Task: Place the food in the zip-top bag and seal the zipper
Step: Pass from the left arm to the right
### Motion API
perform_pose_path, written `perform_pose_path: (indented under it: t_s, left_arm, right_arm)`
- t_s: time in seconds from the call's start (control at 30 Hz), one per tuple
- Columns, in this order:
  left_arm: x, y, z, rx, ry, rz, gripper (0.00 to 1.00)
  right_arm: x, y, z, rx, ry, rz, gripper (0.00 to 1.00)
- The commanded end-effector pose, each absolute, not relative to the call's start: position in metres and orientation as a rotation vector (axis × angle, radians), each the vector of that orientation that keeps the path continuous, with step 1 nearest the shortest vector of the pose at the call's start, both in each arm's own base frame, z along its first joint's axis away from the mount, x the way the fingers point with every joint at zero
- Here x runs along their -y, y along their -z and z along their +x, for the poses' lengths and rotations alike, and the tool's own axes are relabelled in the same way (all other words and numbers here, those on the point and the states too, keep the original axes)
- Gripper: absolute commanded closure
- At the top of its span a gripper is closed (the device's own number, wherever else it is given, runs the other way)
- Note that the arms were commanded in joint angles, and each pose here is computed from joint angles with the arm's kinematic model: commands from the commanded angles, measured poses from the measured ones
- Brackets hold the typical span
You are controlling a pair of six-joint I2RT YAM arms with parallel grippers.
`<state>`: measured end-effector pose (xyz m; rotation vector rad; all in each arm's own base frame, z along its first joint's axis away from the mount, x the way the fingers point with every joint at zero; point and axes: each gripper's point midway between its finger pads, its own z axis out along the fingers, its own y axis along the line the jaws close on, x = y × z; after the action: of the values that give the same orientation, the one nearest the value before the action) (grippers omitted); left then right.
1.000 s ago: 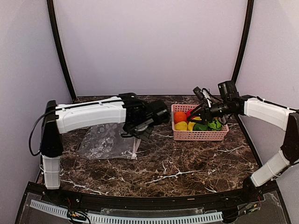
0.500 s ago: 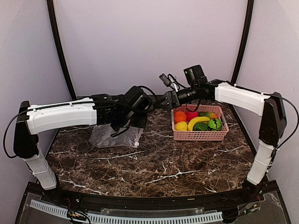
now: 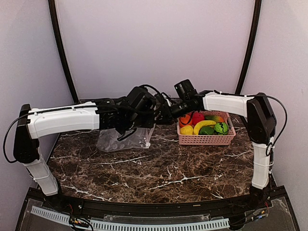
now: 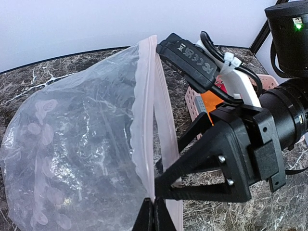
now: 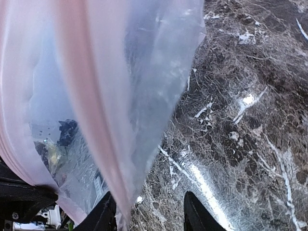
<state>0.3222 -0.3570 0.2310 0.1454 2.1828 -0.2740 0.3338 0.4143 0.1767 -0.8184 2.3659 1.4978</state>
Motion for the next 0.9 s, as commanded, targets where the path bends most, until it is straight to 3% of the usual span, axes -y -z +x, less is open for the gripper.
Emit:
perform_pose_path:
  t_s: [0.0, 0.07, 0.1, 0.17, 0.23, 0.37, 0.67, 0.87]
  left_arm:
    - [0.349, -0.256, 0.318, -2.139, 0.328, 0.11, 0.99]
    - [0.346, -0.254, 0.318, -2.143, 0.311, 0.11, 0.99]
    - [0.345, -0.252, 0.318, -2.152, 0.294, 0.113, 0.99]
    - [0.342, -0.247, 0.318, -2.168, 0.265, 0.101, 0.81]
    - [0.343, -0.245, 0.319, -2.181, 0.263, 0.091, 0.52]
    - [0.351, -0.243, 0.32, -2.197, 0.291, 0.095, 0.36]
    - [0.367, -0.229, 0.317, -2.252, 0.334, 0.135, 0.33]
    - [0.353, -0.224, 0.318, -2.268, 0.232, 0.108, 0.49]
  right_arm:
    - [-0.426, -0.199, 0.346, -2.298, -1.559, -0.812, 0.69]
    - [-0.429, -0.202, 0.349, -2.292, -1.564, -0.803, 0.94]
    - [-0.43, -0.204, 0.349, -2.285, -1.567, -0.801, 1.0]
    - [-0.432, -0.21, 0.347, -2.274, -1.544, -0.798, 1.0]
    - [-0.433, -0.215, 0.344, -2.265, -1.515, -0.798, 1.0]
    - [-0.434, -0.223, 0.339, -2.277, -1.484, -0.758, 1.0]
    - [-0.427, -0.236, 0.341, -2.279, -1.333, -0.687, 1.0]
    - [-0.422, -0.243, 0.341, -2.285, -1.314, -0.648, 1.0]
